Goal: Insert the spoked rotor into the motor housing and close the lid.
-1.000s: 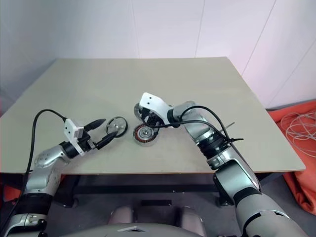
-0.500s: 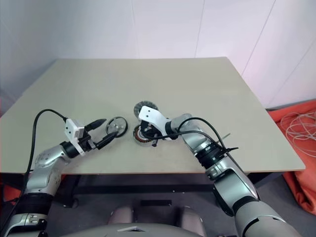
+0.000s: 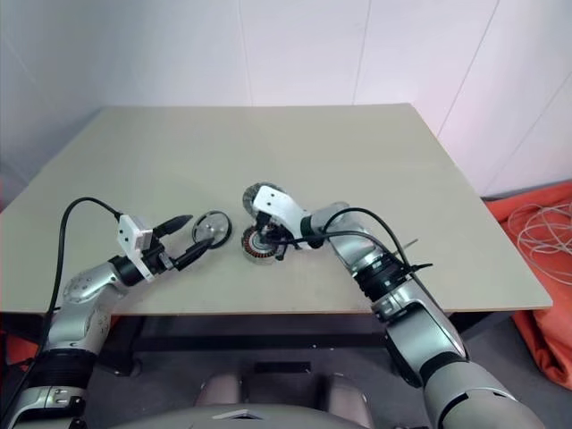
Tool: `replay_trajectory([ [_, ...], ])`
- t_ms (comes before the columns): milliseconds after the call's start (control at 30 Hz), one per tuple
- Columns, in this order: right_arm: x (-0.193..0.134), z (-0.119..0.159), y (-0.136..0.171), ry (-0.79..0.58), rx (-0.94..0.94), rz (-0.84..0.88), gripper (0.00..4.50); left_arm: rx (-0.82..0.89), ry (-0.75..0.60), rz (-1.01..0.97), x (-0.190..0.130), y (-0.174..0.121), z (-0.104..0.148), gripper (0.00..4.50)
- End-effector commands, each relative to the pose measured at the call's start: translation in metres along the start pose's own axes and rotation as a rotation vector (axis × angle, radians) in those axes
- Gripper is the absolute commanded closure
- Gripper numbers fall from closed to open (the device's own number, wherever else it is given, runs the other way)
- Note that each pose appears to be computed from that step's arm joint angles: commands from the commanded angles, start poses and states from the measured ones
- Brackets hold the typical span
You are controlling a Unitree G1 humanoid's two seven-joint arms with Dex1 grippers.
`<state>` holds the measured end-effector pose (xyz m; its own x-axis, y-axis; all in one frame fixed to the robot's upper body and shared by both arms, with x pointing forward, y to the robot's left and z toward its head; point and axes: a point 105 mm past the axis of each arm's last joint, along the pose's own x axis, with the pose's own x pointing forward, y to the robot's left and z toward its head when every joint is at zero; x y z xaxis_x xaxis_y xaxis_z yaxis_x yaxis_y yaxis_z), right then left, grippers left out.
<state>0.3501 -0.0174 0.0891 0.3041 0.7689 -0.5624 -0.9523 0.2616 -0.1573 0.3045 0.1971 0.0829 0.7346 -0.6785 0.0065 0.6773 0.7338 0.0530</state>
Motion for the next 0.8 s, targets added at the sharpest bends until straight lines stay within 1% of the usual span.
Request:
replay_trajectory([
  [33,-0.003,0.014,-0.006,-0.039,-0.03,-0.013,4.47,0.04,-0.036,-0.006,0.004,0.003,0.014,0.0],
  [400,0.001,0.013,-0.003,-0.039,-0.031,0.002,4.47,0.041,-0.034,-0.002,0.004,0.003,0.014,0.0],
  [633,0.005,0.006,0.001,-0.029,-0.03,0.012,4.47,0.04,-0.037,-0.005,0.004,0.002,0.014,0.0],
  [800,0.009,0.011,0.0,-0.035,-0.044,-0.002,4.47,0.04,-0.038,-0.007,0.004,0.002,0.014,0.0],
])
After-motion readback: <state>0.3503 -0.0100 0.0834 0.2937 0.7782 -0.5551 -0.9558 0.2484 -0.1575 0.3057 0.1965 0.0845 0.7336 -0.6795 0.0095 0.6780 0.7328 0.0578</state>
